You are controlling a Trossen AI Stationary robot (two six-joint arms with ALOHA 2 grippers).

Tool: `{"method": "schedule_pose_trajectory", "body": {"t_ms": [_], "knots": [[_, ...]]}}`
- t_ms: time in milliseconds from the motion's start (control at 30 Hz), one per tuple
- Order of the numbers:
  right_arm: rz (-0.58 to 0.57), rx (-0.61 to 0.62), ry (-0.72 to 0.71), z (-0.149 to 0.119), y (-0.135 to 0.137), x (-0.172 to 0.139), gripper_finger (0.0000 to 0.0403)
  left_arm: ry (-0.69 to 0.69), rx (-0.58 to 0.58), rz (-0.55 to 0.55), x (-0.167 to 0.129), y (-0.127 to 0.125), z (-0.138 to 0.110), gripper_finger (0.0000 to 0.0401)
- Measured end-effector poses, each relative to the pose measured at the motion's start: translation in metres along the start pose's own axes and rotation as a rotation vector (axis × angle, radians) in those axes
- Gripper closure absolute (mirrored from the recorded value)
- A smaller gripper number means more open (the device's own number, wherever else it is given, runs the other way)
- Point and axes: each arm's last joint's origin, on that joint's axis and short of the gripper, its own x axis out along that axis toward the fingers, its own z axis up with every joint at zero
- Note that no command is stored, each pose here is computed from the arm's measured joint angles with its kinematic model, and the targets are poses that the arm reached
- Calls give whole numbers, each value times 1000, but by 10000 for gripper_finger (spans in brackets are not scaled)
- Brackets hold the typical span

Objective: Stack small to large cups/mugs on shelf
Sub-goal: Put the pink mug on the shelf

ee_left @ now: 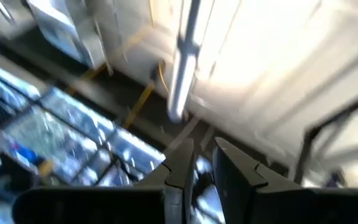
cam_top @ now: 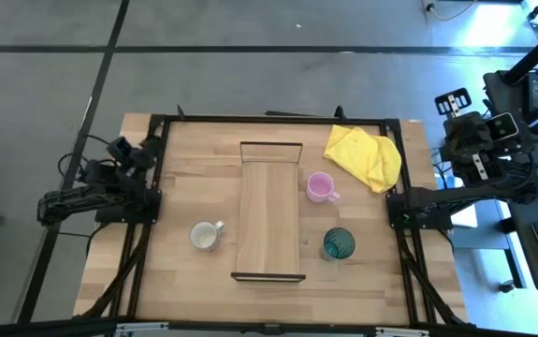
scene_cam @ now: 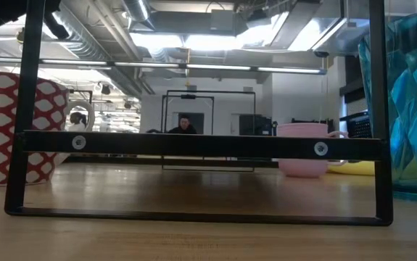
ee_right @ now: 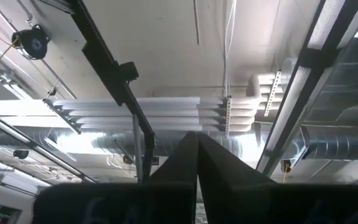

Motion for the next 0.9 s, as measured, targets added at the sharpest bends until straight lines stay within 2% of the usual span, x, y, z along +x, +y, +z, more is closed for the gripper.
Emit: {"method": "schedule_pose_trajectory", "body": {"t_ms": [133, 200, 333, 433, 533, 600, 733, 900], "knots": [[14, -71, 2, 0, 0, 0, 395, -98, 36, -32, 0, -5, 9, 346], [14, -126, -5, -1, 0, 1, 395, -92, 51, -75, 2, -10, 13, 346], [-88, -226, 6, -7, -4, 3, 395, -23, 67, -110, 10, -21, 22, 346], [-140, -260, 61, -22, -9, 8, 395, 96, 82, -107, 19, -32, 31, 346], [-230, -162, 107, -41, -16, 15, 395, 250, 98, -57, 28, -41, 39, 346], [-286, -142, 150, -53, -22, 21, 395, 343, 121, -6, 34, -46, 44, 346], [-340, -128, 393, -73, -34, 36, 395, 536, 204, 71, 45, -56, 52, 346], [-586, -103, 715, -92, -55, 51, 395, 851, 289, 241, 53, -58, 52, 346]]}}
